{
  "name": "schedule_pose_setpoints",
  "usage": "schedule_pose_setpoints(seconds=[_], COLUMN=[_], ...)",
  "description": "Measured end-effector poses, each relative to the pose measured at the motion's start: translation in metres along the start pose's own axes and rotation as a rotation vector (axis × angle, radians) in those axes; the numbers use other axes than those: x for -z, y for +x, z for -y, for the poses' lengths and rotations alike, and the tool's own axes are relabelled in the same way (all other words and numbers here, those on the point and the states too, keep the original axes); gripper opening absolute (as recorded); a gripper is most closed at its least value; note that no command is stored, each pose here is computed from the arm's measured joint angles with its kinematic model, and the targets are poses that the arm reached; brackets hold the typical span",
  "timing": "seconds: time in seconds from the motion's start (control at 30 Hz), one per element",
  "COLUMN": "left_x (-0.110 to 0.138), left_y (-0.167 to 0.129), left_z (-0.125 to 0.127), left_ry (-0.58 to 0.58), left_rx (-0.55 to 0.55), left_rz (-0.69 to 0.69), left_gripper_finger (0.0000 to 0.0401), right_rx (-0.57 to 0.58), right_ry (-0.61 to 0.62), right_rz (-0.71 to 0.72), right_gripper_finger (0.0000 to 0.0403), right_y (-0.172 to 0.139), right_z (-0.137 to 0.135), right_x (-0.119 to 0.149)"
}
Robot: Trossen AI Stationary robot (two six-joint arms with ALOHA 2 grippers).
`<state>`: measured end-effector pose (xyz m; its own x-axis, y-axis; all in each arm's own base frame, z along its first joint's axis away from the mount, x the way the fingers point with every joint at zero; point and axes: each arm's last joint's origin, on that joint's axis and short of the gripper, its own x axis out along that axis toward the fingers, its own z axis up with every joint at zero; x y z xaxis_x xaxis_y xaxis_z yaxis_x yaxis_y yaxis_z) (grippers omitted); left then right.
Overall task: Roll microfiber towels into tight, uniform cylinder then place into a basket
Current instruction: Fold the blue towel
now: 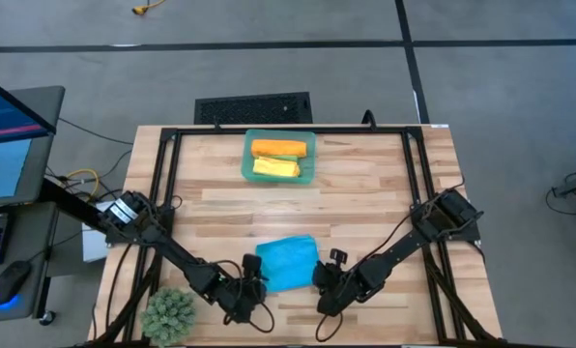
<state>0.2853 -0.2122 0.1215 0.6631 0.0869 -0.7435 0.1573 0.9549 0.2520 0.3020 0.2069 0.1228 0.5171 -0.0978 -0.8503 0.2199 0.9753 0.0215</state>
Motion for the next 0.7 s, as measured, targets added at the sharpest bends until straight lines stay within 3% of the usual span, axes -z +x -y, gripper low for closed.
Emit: schedule_pose_setpoints(seconds=[0.47,0.7], left_x=[0.018,0.02], left_y=[0.01,0.01], left_z=[-0.015,-0.014], left_ry=[-0.109,-0.053], left_rx=[-0.047,-0.012], left_rz=[-0.027,-0.043], left_gripper_finger=[0.0211,0.0167], right_rx=[-0.047,-0.063], right_ry=[0.012,0.016], right_rz=[0.002,0.001], right_gripper_finger=[0.015,0.015], right_y=[0.0,0.0], right_z=[-0.003,-0.004], right_x=[-0.002,-0.002])
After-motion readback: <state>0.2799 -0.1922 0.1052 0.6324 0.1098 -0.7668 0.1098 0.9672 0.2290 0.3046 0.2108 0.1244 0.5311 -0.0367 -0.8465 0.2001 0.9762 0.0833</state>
